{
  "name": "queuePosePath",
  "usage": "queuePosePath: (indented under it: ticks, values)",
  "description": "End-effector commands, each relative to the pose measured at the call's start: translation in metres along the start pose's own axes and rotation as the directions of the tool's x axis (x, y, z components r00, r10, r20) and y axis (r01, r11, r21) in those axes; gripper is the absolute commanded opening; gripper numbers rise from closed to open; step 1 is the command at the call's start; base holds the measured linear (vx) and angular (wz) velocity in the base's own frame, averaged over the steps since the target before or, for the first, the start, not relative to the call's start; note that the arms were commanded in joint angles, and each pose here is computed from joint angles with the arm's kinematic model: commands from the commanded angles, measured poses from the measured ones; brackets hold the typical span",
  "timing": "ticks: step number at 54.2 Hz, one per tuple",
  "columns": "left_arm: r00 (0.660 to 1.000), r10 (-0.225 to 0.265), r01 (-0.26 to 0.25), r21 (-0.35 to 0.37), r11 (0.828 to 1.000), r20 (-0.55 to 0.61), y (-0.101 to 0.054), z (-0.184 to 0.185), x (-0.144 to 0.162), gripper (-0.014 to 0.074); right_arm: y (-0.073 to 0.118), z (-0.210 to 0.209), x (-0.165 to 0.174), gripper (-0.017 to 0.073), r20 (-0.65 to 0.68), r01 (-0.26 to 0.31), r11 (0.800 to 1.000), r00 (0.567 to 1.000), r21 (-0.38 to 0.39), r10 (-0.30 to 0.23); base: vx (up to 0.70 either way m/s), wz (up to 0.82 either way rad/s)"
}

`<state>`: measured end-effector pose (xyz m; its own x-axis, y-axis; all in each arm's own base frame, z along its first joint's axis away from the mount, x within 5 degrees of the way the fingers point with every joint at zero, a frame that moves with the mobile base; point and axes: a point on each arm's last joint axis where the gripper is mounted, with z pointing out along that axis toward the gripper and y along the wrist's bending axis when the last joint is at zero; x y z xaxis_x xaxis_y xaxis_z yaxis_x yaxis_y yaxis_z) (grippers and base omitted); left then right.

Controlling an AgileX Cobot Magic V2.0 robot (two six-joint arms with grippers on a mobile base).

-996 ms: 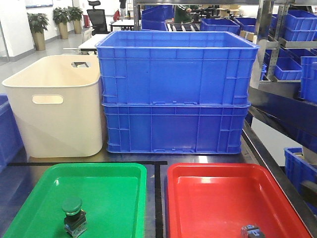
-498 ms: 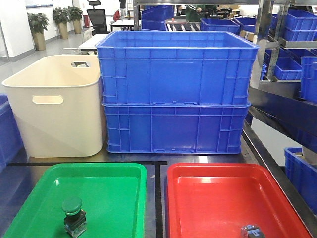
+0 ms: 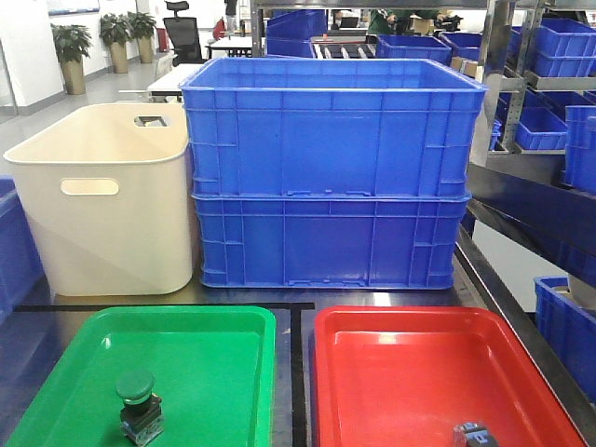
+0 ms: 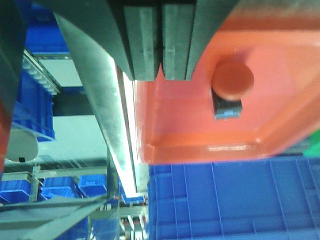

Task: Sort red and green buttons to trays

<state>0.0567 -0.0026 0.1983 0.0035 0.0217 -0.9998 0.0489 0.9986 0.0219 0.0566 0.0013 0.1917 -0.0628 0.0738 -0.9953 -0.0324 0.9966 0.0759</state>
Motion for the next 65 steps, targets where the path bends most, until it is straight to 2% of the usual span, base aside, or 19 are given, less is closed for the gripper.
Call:
queuePosePath:
  ticks: [1,9,17,27,65]
  values:
    - [0.994,-0.011,0.01,0.009,1.0,0.113,-0.0004,-0.0019,-0.0158,-0.0006,0.0,-0.0004,-0.0055,-0.0012,0.1,0.004,1.0,0.995,0.01,-0.005,0.0,0.0]
    - [0.994,-0.011,0.01,0.009,1.0,0.113,-0.0004,-0.0019,-0.0158,-0.0006,-0.0029,-0.0005,-0.0052,-0.0011,0.098,0.009,0.998,0.995,0.062,-0.015,0.0,0.0]
    - [0.994,-0.011,0.01,0.009,1.0,0.113,-0.0004,-0.0019,-0.0158,-0.0006,-0.0034,-0.0003,-0.0027,-0.0009,0.067,0.062,0.996,0.996,0.069,-0.066,0.0,0.0]
    - [0.994,-0.011,0.01,0.009,1.0,0.113,-0.0004,-0.0019,-0.0158,-0.0006,-0.0048,-0.0002,0.0026,-0.0009,0.008,0.058,0.995,0.998,0.081,-0.059,0.0,0.0]
    - [0.994,-0.011,0.01,0.009,1.0,0.113,-0.0004,-0.0019,-0.0158,-0.0006,-0.0049,-0.0002,0.0029,-0.0009,0.005,0.058,0.995,0.998,0.082,-0.059,0.0,0.0]
